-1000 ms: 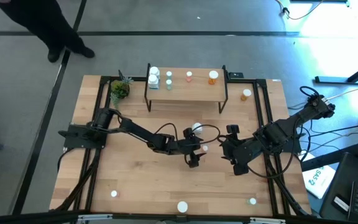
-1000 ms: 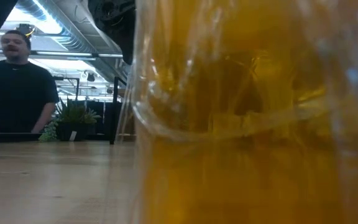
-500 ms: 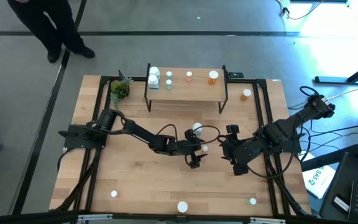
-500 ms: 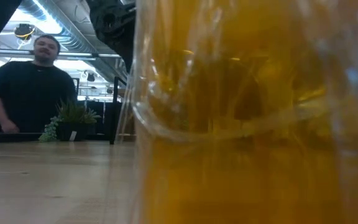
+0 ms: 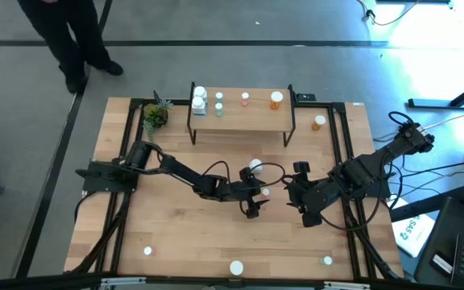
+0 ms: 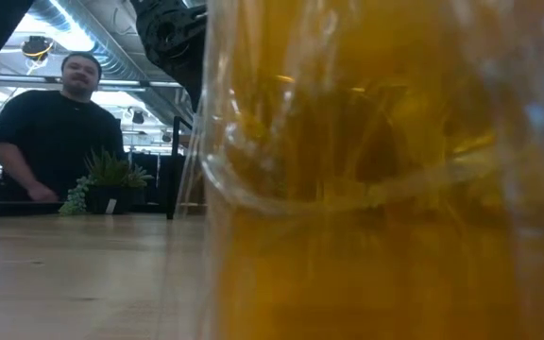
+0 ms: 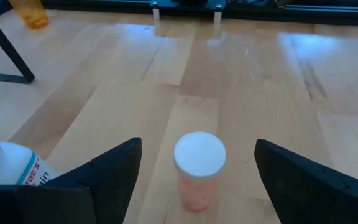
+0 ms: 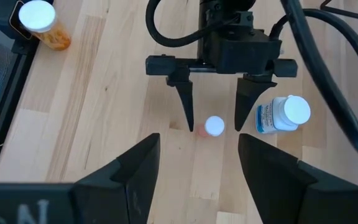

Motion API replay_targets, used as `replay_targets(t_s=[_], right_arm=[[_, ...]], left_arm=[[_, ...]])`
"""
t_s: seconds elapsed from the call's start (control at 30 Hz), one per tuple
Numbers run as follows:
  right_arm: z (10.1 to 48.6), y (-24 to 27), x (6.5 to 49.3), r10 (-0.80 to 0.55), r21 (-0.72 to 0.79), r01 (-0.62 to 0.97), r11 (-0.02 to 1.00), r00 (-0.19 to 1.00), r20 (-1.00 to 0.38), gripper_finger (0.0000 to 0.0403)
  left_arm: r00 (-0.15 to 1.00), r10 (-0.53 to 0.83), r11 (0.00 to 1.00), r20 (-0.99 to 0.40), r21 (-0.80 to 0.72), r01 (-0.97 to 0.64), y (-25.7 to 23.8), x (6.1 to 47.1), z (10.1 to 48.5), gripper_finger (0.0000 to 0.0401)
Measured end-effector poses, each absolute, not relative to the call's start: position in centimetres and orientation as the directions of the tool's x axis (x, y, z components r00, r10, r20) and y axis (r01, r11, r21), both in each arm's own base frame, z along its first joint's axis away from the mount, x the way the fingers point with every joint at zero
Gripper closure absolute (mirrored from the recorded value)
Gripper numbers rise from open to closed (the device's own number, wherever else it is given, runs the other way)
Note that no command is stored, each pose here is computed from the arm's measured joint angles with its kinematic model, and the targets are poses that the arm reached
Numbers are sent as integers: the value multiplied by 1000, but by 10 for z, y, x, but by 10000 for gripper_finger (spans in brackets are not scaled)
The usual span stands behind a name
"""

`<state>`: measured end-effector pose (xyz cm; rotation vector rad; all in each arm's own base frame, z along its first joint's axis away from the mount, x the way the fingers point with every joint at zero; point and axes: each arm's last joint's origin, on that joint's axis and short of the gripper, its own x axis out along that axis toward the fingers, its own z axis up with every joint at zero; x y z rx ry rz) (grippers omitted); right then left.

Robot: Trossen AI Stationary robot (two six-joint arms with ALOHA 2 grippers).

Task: Pick and place medicine bottles onto shelf by color
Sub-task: Put the right pink pill bottle on the shelf aligned with the other pink pill bottle

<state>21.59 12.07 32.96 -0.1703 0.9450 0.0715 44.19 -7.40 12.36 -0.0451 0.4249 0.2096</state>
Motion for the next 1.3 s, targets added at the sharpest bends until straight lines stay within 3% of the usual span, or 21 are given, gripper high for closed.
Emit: replay_targets(t_s=[0.6,0.97,1.3], right_arm=[[330,121,216,-14,-114,-135,984,585,-811,183],[330,121,216,-14,-114,-136,984,585,-811,183],[330,121,216,-14,-114,-136,984,585,-811,183]], left_arm=[[875,200,976,-441,12,-217,-72,441,121,101],[876,199,976,-439,12,-216,-72,441,121,157],[876,199,977,-439,12,-215,-72,441,121,165]])
